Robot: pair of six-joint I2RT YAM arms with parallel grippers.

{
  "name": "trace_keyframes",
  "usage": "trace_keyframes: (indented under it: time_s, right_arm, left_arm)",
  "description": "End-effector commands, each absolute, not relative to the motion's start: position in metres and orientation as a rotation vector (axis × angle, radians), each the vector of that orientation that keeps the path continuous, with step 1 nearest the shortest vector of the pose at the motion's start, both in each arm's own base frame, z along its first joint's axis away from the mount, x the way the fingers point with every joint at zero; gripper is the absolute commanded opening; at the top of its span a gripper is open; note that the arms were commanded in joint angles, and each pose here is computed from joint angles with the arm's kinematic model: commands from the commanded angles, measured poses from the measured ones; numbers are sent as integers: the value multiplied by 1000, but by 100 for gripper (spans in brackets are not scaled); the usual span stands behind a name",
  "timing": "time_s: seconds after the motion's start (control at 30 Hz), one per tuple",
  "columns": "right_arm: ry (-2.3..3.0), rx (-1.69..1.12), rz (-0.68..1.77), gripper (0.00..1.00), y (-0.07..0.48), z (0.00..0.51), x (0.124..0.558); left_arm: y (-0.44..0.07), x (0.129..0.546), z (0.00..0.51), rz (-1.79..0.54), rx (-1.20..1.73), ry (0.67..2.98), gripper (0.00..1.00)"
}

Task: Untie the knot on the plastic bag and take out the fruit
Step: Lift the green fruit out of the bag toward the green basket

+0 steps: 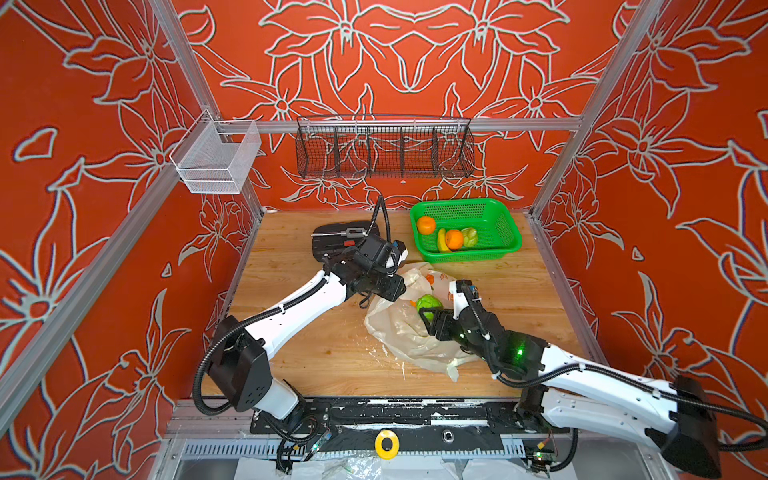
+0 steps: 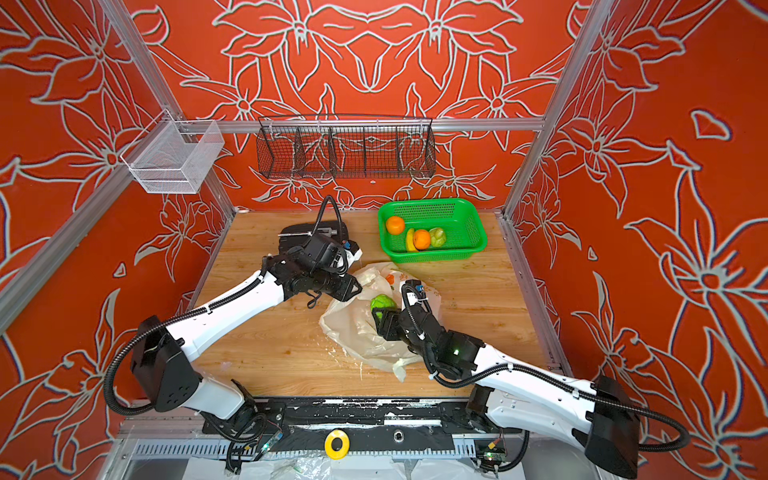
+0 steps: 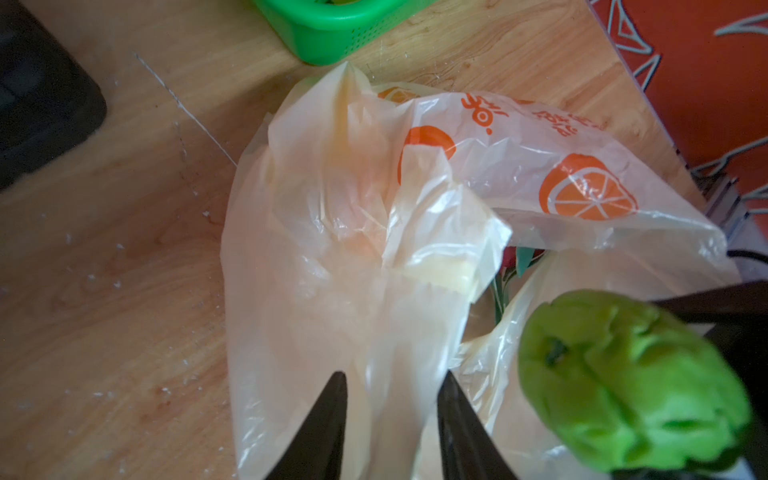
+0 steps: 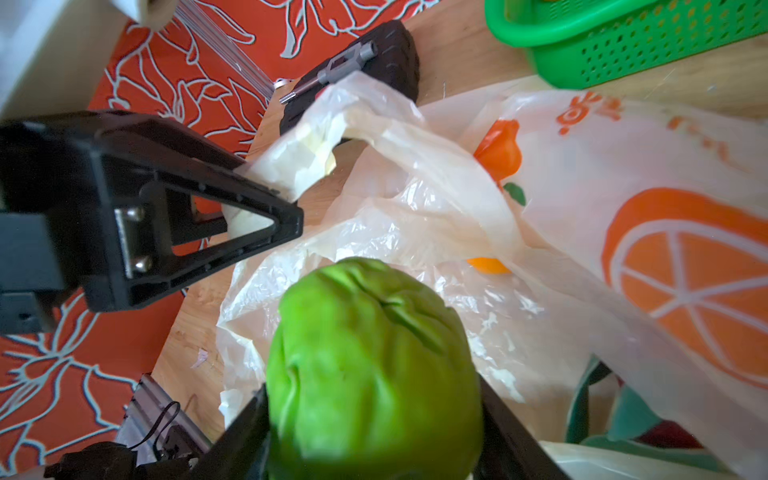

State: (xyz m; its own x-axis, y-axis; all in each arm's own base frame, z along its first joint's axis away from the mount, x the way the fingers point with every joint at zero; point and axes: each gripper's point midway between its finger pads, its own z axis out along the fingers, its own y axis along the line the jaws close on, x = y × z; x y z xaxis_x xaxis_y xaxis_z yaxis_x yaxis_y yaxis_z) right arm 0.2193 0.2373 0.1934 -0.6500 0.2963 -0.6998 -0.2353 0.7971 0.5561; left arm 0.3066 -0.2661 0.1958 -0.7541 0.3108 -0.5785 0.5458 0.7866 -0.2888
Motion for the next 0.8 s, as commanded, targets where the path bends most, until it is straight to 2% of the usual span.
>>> trace_keyframes:
  time_s: [0.0, 0.27, 0.47, 0.77]
  right_arm:
    - [2061, 26, 672, 59, 219, 225, 230]
    - [1937, 23, 613, 61, 200, 282, 261]
    - [1886, 8, 541, 62, 190, 319, 294]
    - [2027, -42, 542, 62, 192, 319, 363]
  left_arm:
    - [-267, 305, 212, -642, 659, 2395, 50]
    - [-267, 295, 236, -704, 681, 2277, 82]
    - [-263, 286, 257, -730, 692, 2165, 99]
    - [-262, 271, 280, -777, 747, 2034, 98]
